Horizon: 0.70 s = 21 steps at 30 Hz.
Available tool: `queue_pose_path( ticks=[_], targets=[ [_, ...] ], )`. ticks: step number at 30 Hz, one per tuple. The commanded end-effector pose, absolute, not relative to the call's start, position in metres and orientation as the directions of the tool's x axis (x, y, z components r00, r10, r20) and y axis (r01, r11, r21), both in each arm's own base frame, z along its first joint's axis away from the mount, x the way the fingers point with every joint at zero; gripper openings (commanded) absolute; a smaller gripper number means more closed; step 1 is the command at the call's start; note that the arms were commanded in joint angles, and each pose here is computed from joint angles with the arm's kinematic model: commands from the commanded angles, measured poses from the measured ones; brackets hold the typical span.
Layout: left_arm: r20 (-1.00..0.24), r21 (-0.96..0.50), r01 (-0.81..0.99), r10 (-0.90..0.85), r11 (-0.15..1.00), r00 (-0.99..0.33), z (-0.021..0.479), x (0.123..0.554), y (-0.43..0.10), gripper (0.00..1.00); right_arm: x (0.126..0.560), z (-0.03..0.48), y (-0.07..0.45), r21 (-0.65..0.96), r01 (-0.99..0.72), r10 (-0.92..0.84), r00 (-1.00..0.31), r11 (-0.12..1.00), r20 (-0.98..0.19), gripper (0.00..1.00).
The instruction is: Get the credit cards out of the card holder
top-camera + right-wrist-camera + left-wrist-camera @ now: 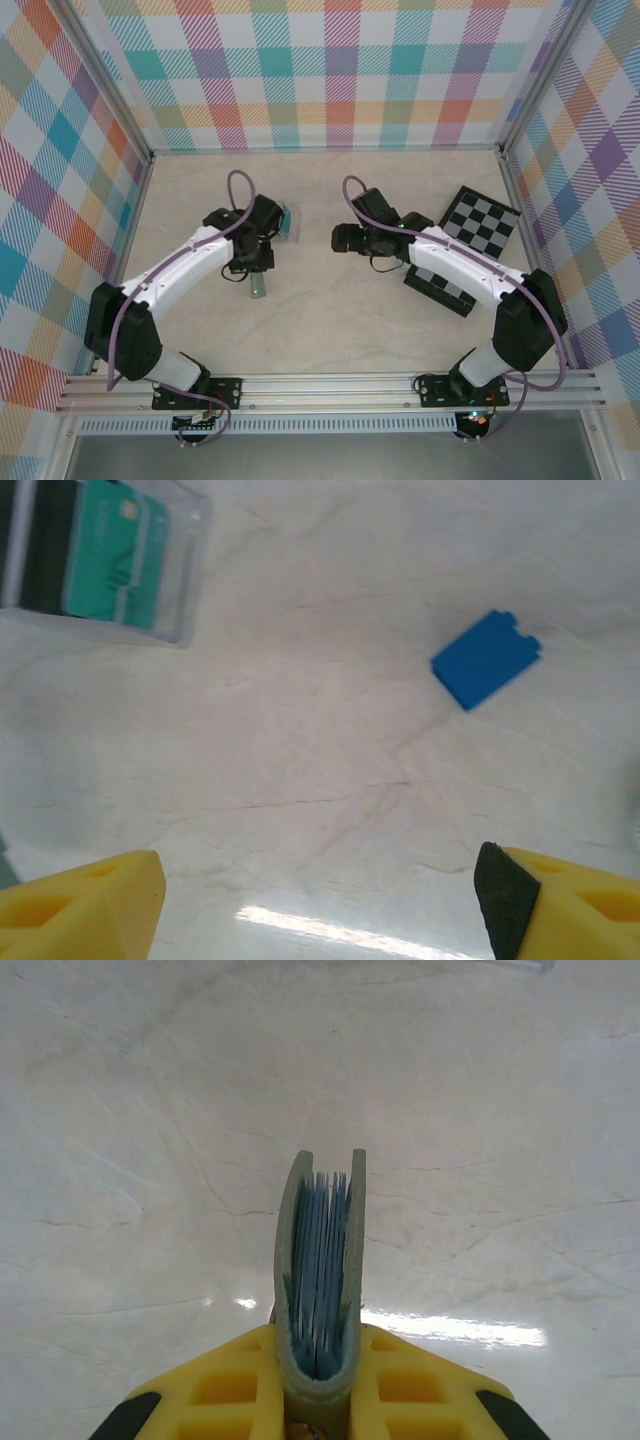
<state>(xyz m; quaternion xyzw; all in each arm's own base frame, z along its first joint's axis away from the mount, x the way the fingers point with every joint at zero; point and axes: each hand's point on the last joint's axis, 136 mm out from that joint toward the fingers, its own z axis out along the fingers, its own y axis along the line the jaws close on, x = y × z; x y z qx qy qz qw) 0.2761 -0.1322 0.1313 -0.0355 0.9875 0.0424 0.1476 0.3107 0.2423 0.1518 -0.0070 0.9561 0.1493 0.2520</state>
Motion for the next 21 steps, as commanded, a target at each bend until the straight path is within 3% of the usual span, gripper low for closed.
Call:
queue_pose_path(
  ticks=[1,5,7,15,18,21],
  targets=[
    [-0.349,0.291,-0.044,0.063,0.956,-0.935,0.138,0.291,-0.131,0.10,0.309,0.155,0.210,0.219,0.031,0.141,-0.849,0.975,-0.509,0.84],
    [-0.380,0.420,0.032,0.207,0.907,-0.902,0.137,0.316,-0.160,0.10,0.305,0.154,0.179,0.184,0.147,0.222,-0.831,0.972,-0.510,0.87],
    [-0.394,0.419,0.081,0.261,0.905,-0.881,0.132,0.327,-0.183,0.10,0.302,0.152,0.161,0.170,0.220,0.276,-0.819,0.961,-0.503,0.87],
    [-0.397,0.192,0.264,0.321,0.945,-0.860,0.089,0.327,-0.275,0.17,0.284,0.136,0.104,0.208,0.418,0.466,-0.772,0.884,-0.432,0.88],
    [-0.367,0.116,0.267,0.291,0.957,-0.884,0.076,0.315,-0.283,0.27,0.282,0.136,0.101,0.229,0.417,0.476,-0.769,0.880,-0.427,0.88],
    [-0.359,0.006,0.230,0.216,0.973,-0.908,0.084,0.301,-0.288,0.54,0.287,0.138,0.111,0.259,0.356,0.437,-0.790,0.898,-0.430,0.86]
  ],
)
